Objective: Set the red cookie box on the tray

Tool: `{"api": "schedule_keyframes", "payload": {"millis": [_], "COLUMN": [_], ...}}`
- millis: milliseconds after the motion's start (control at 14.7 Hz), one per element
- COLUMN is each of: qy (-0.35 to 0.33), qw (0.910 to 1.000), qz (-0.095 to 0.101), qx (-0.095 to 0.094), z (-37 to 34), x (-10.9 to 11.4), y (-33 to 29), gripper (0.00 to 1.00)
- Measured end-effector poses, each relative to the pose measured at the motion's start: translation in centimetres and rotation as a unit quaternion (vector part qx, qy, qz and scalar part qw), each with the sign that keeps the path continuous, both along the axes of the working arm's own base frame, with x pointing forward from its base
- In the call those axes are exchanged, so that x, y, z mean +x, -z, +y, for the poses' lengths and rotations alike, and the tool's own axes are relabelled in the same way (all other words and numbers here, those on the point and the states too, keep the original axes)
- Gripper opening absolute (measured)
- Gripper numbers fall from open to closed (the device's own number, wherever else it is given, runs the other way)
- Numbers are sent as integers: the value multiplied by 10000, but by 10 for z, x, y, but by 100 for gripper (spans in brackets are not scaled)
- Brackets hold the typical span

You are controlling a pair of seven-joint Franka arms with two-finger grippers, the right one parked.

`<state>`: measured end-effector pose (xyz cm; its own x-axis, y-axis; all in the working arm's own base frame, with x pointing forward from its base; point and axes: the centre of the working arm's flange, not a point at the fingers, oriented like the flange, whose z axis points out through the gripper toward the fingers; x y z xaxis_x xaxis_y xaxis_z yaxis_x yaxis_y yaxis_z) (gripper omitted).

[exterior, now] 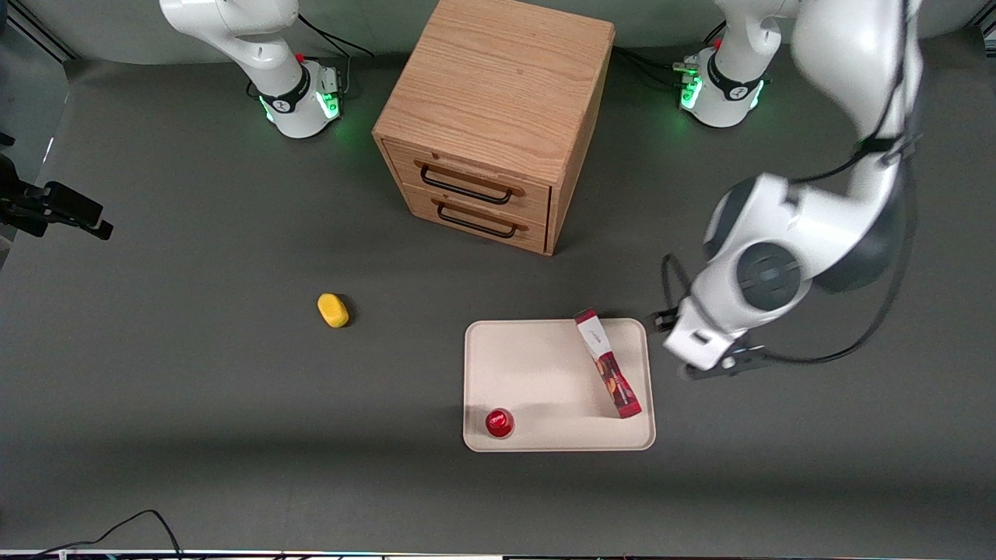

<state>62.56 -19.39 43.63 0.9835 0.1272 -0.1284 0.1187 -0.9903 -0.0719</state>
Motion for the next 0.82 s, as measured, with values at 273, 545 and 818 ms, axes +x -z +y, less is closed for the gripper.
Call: {"api": "schedule_keyframes", "payload": {"millis": [273, 545, 818], "qy": [632, 1011, 1123], "qw": [9980, 9948, 9934], "qz": [-46, 33, 88], "qx": [59, -93, -196], "z": [101, 189, 223], "x": [-55, -93, -103], "y": [-73, -107, -112], "gripper": [100, 100, 100]}}
